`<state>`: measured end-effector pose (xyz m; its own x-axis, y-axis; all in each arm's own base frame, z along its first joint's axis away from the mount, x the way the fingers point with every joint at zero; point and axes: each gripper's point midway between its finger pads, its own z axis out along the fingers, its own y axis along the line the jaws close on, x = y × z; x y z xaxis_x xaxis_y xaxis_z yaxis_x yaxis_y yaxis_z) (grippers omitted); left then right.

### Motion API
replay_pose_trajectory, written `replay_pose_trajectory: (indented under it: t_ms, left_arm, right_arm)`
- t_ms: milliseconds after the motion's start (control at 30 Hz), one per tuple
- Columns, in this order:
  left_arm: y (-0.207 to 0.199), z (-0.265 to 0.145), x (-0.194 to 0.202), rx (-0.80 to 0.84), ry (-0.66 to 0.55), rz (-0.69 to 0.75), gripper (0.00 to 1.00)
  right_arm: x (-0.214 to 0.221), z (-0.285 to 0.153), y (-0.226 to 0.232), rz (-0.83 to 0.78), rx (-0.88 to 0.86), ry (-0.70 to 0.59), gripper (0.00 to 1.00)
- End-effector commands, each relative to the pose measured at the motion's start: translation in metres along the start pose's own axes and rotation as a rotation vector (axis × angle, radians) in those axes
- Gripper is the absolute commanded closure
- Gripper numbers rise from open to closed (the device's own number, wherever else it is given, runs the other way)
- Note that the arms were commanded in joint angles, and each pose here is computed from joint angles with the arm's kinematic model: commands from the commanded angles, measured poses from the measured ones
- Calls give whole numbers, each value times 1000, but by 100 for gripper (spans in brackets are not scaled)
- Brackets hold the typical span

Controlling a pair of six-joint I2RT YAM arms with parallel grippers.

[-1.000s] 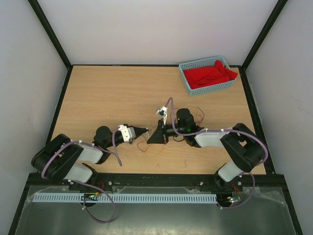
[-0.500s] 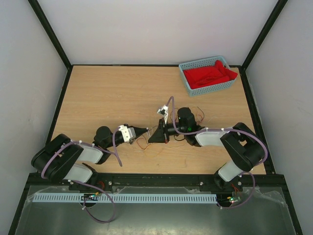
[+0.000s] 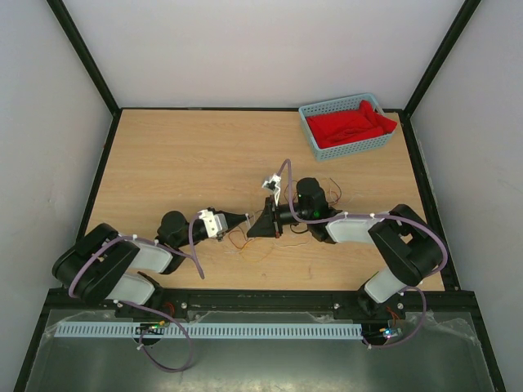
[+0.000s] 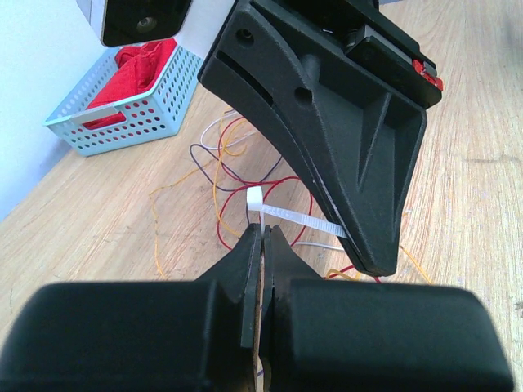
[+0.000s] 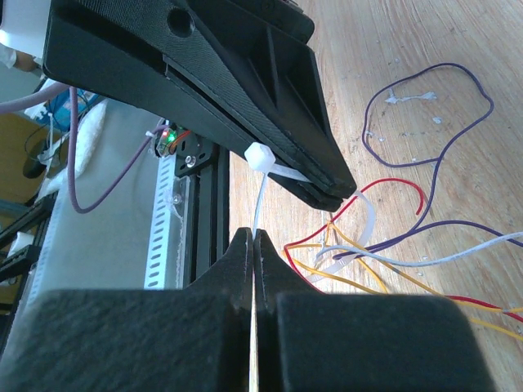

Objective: Zip-tie the wires
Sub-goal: Tie the cable at the center of the board.

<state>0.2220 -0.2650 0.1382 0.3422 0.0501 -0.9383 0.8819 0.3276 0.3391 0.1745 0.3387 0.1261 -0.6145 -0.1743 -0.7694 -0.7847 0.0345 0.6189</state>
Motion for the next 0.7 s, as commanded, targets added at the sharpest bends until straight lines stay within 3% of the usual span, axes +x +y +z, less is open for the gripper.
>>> replay_pose_trajectory:
  t_ms: [0,667]
  left_arm:
    - [3,3,-10,-3,-35,42,100]
    - [2,6,-9,1,-33,42,100]
  right_arm:
    - [-13,0,5,-32,-19,-14,100]
    - [-14,-5,3,-37,-9,-19,100]
